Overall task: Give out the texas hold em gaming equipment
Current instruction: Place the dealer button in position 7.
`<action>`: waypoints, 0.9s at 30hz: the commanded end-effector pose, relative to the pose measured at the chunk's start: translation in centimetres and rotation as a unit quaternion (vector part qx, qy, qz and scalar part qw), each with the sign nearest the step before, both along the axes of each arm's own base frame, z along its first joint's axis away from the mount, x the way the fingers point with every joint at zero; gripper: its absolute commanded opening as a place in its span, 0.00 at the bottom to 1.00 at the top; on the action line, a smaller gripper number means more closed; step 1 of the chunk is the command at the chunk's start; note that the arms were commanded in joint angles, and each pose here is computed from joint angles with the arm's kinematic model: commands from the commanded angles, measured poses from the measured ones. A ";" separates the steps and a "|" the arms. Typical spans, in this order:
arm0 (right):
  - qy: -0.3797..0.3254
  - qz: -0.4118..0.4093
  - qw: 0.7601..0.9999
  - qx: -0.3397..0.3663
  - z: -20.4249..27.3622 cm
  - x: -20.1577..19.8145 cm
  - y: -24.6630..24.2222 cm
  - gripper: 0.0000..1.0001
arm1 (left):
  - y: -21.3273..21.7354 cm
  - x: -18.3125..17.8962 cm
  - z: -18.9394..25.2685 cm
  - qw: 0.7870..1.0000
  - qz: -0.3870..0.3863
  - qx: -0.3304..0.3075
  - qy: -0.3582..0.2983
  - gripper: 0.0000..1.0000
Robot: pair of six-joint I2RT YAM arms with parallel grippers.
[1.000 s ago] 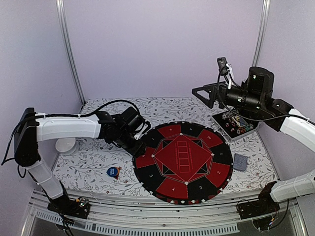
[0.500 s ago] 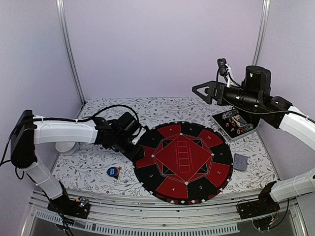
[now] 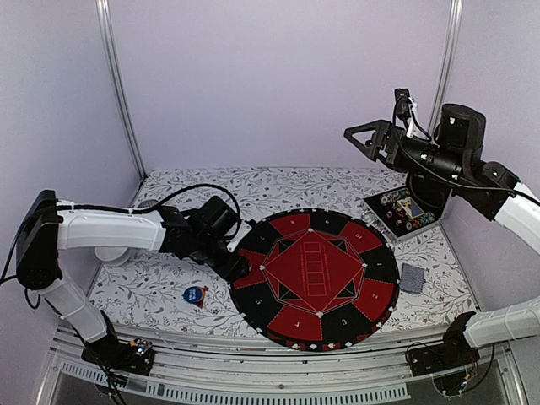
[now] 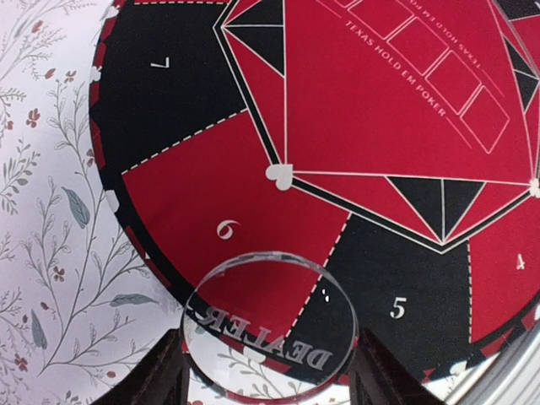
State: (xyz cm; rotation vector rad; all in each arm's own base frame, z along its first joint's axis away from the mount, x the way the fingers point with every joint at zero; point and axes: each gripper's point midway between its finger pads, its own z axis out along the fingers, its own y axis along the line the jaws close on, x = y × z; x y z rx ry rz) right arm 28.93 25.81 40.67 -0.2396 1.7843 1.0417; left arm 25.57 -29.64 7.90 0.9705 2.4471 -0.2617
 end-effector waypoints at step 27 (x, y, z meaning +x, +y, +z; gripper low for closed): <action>-0.065 0.027 0.987 -0.146 -4.0 -0.1 0.0 0.99 | 1.0 1.5 0.9 0.999 0.038 0.005 -0.001 0.47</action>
